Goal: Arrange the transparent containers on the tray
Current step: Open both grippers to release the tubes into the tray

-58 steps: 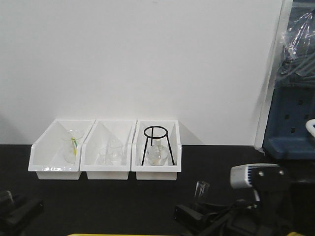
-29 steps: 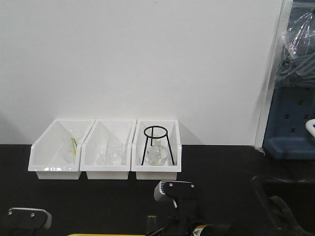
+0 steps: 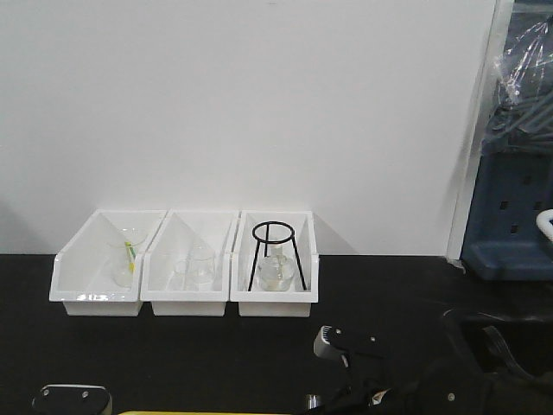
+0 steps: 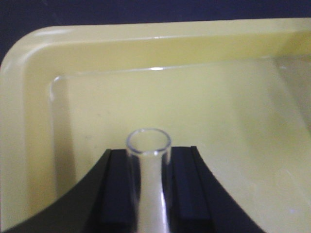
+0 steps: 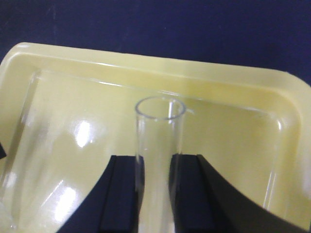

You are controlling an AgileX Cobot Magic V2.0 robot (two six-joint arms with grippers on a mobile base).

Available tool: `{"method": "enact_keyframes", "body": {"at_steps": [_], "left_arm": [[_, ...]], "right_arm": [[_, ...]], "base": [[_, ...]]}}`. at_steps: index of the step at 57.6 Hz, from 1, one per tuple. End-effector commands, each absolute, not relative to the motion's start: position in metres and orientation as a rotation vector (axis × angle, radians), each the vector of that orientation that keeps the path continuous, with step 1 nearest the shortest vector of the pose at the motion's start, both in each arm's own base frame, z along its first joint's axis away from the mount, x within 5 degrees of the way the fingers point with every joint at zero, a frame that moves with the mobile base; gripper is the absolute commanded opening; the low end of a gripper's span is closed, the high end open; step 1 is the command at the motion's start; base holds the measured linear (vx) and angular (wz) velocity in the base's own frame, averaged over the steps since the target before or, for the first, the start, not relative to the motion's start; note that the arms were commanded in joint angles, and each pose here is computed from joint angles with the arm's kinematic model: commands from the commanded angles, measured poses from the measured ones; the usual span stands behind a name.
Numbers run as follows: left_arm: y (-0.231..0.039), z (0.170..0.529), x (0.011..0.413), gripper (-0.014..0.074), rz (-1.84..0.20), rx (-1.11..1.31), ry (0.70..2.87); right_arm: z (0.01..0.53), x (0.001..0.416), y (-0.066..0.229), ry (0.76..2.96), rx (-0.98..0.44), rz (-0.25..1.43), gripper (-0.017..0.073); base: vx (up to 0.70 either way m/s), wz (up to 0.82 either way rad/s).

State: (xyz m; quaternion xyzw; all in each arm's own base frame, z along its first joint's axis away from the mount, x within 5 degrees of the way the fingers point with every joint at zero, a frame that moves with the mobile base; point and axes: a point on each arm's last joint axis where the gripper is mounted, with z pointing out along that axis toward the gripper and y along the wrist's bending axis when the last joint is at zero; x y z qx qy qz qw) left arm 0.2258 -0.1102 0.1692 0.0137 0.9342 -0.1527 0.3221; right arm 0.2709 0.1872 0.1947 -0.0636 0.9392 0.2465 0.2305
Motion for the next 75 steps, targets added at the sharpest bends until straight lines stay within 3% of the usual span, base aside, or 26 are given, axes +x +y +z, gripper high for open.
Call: {"method": "enact_keyframes", "body": {"at_steps": [1,17,26,39,51,60,75], "left_arm": [[-0.115,0.184,0.238,0.0277,-0.424,0.015,2.323],[-0.116,0.173,0.241,0.0444,-0.407,0.013,2.352],[-0.115,0.176,0.242,0.051,-0.409,0.009,2.326],[-0.115,0.18,0.242,0.0517,-0.416,0.006,2.301],[-0.112,0.207,0.239,0.0517,-0.452,-0.003,2.173],[-0.108,0.23,0.231,0.0517,-0.478,0.01,2.086],[-0.096,0.28,0.203,0.0512,-0.542,0.031,1.902]], "right_arm": [[0.215,0.277,0.186,2.489,-0.165,0.691,0.0203],[0.187,0.282,0.19,2.578,-0.161,0.659,0.0213],[0.175,0.284,0.191,2.612,-0.158,0.643,0.0262],[0.173,0.284,0.191,2.618,-0.154,0.642,0.0416],[0.174,0.281,0.192,2.64,-0.157,0.656,0.0542],[0.196,0.276,0.19,2.594,-0.177,0.696,0.0558],[0.29,0.246,0.17,2.239,-0.364,0.705,0.0505]], "base": [[0.0,0.0],[0.0,0.0],[0.0,0.0],[0.0,0.0],[0.0,0.0],[0.0,0.0],[0.0,0.0]]}}
